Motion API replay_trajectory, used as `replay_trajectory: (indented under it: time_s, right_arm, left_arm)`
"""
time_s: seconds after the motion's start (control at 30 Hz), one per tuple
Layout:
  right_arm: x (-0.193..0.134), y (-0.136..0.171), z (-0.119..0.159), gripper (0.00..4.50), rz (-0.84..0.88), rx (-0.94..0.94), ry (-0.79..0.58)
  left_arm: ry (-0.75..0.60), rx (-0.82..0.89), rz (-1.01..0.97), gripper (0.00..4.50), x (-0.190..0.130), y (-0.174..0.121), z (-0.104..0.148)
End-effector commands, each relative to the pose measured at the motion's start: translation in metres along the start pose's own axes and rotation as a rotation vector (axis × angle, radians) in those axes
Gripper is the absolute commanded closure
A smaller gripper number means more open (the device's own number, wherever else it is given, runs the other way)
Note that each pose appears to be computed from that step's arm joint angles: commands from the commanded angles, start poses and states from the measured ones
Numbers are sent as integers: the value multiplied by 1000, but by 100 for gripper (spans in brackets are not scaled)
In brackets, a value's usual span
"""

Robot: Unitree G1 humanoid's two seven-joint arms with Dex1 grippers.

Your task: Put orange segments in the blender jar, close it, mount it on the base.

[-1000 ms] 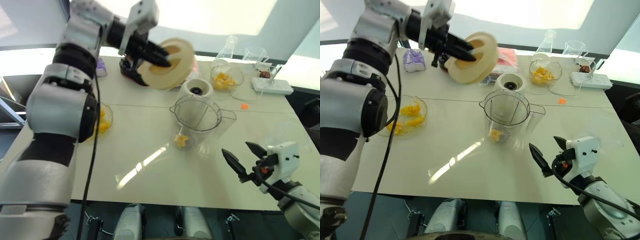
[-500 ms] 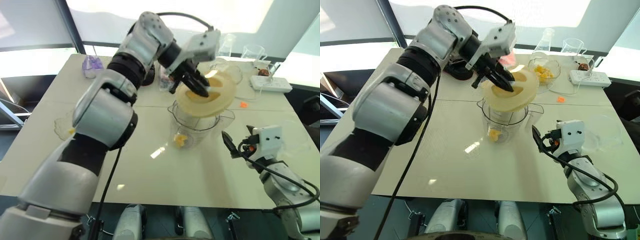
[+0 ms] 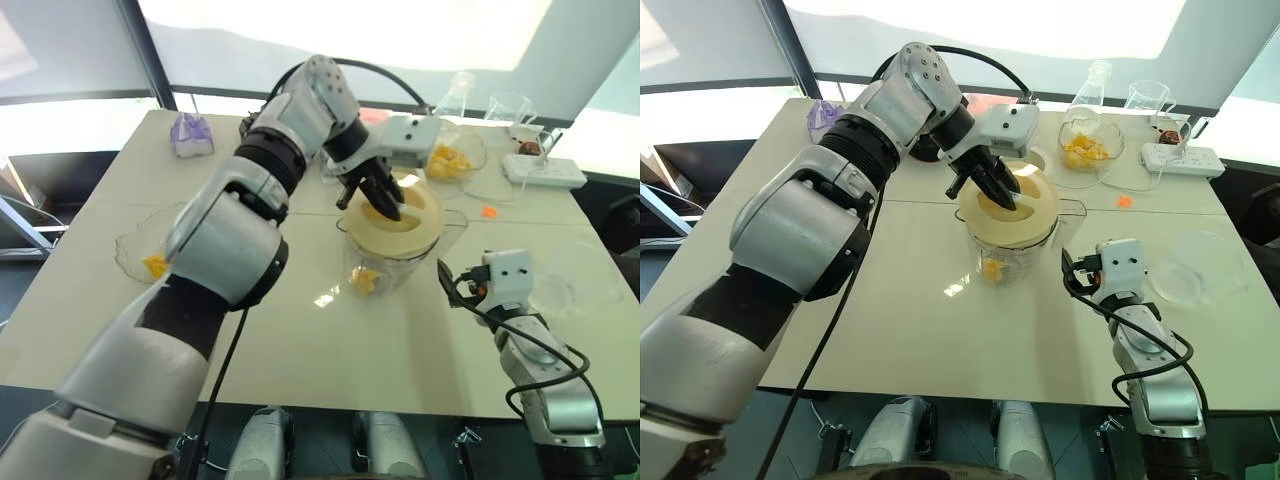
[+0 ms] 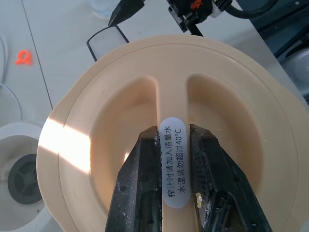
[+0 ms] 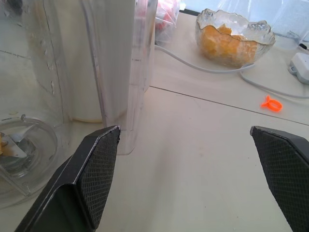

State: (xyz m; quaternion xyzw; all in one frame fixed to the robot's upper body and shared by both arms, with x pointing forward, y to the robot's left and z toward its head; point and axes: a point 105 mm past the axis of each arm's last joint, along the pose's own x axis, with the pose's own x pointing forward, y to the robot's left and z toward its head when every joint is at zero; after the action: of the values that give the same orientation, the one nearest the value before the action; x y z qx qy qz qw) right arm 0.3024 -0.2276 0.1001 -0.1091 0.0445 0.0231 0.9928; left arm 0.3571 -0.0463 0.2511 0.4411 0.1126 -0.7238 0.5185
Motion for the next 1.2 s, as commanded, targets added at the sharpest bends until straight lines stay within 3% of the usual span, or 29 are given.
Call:
replay_trajectory:
  time_s: [0.03,0.33,0.5,0.7,1.2]
  right_arm:
    - [7,5,11,0,17,-17,-66]
    - [17,10,12,0,29,-16,-90]
    - [16,12,12,0,29,-15,-94]
    - [14,14,7,0,28,-17,-85]
    - [39,0,7,0,-27,-38,-125]
  left_arm:
    - [35,2,-20,427,14,-3,-9]
    - [29,28,-7,427,19,-1,-1]
    - [83,18,63,427,22,5,-12]
    - [32,-44,101,427,18,11,-3]
    - [23,-79,12,427,24,-2,-18]
